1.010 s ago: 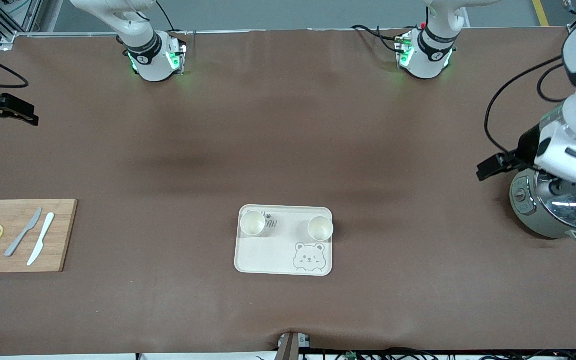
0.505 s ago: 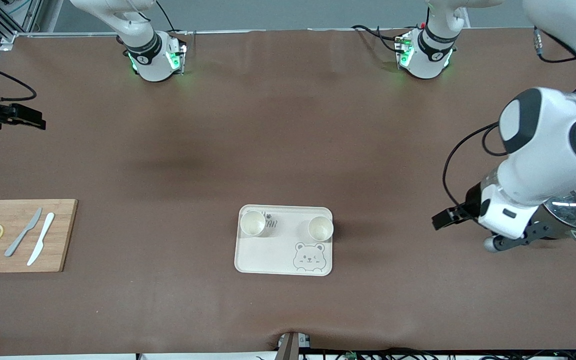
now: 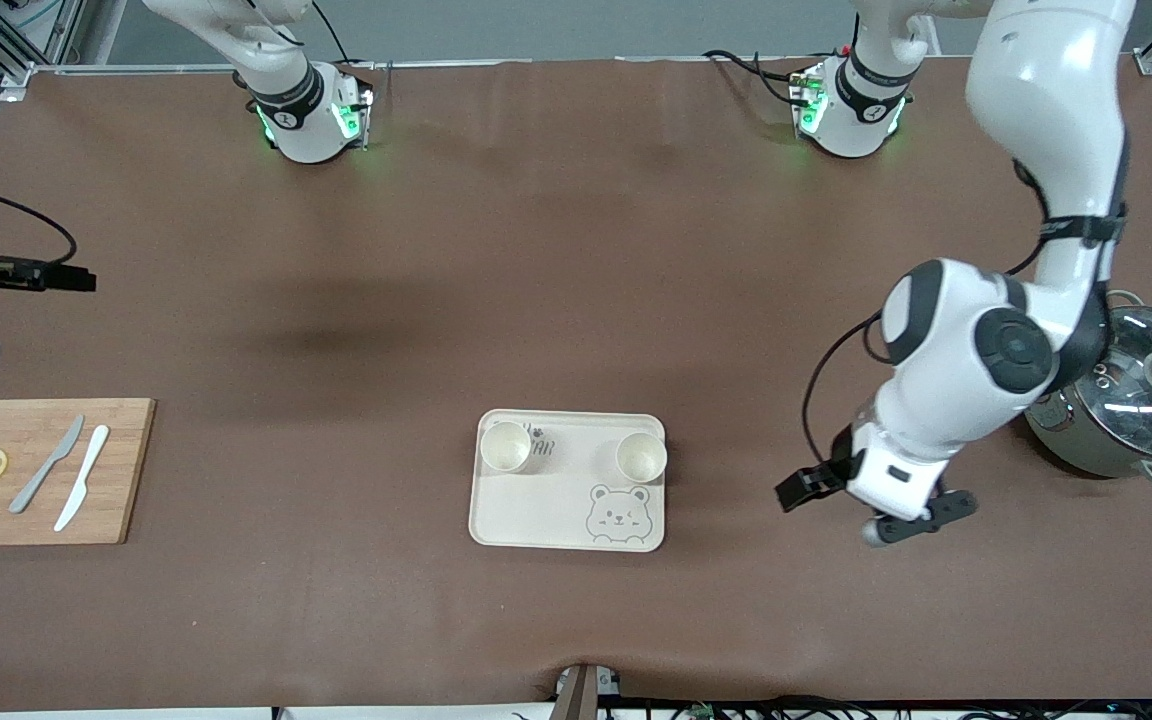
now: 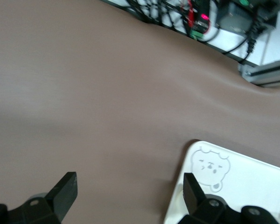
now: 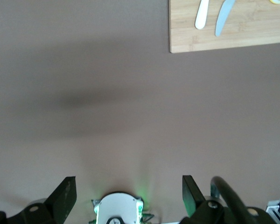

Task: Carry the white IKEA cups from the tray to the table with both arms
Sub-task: 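Lower both grippers over the two white cups on the bear tray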

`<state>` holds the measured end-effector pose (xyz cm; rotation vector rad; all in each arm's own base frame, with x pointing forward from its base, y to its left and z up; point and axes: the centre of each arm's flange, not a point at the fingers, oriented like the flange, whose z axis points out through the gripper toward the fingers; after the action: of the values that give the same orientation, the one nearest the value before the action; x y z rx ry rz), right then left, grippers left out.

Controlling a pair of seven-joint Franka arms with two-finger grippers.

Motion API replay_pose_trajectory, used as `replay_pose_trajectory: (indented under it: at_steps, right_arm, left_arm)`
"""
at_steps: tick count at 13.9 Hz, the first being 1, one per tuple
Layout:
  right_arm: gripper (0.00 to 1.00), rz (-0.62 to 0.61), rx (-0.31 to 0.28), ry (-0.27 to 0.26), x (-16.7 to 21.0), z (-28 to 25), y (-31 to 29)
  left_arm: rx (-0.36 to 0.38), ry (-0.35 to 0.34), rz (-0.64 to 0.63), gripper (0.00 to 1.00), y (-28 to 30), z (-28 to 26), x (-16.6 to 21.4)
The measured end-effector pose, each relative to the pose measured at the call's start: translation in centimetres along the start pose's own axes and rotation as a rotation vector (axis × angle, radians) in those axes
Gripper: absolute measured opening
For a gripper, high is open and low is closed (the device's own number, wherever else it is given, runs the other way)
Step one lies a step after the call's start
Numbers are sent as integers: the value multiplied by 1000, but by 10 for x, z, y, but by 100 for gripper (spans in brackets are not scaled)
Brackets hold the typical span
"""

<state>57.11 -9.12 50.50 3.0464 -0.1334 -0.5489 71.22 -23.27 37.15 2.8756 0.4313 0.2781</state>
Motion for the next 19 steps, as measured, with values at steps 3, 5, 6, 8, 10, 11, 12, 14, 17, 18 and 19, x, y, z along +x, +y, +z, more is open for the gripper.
replay_pose_trajectory:
  at_steps: [3, 5, 6, 8, 10, 11, 12, 14, 17, 18, 19]
  right_arm:
    - [100, 91, 62, -3, 12, 25, -14]
    - [100, 148, 119, 31, 21, 35, -32]
    - [100, 180, 148, 52, 26, 43, -45]
    - [100, 250, 189, 72, 34, 57, -76]
    - [100, 315, 189, 86, 42, 67, -119]
    - [100, 347, 186, 96, 45, 71, -144]
    - [100, 372, 182, 106, 46, 75, -170]
    - [100, 414, 180, 130, 46, 82, -216]
    - [100, 477, 199, 181, 42, 87, -276]
    - [100, 497, 203, 185, 39, 87, -293]
    - [100, 518, 206, 187, 38, 88, -309]
  left_arm:
    - [-16, -7, 2, 100, 31, 50, -28]
    - [-9, -17, 22, 97, 47, 61, -44]
    - [-6, -25, 33, 97, 54, 66, -52]
    - [0, -45, 43, 95, 65, 80, -68]
    - [11, -65, 30, 91, 73, 95, -82]
    - [17, -78, 26, 89, 77, 104, -90]
    - [23, -88, 29, 89, 80, 113, -98]
    - [32, -98, 41, 88, 83, 122, -106]
    - [35, -107, 59, 82, 91, 127, -118]
    - [37, -111, 63, 82, 93, 129, -122]
    - [42, -118, 61, 73, 95, 134, -127]
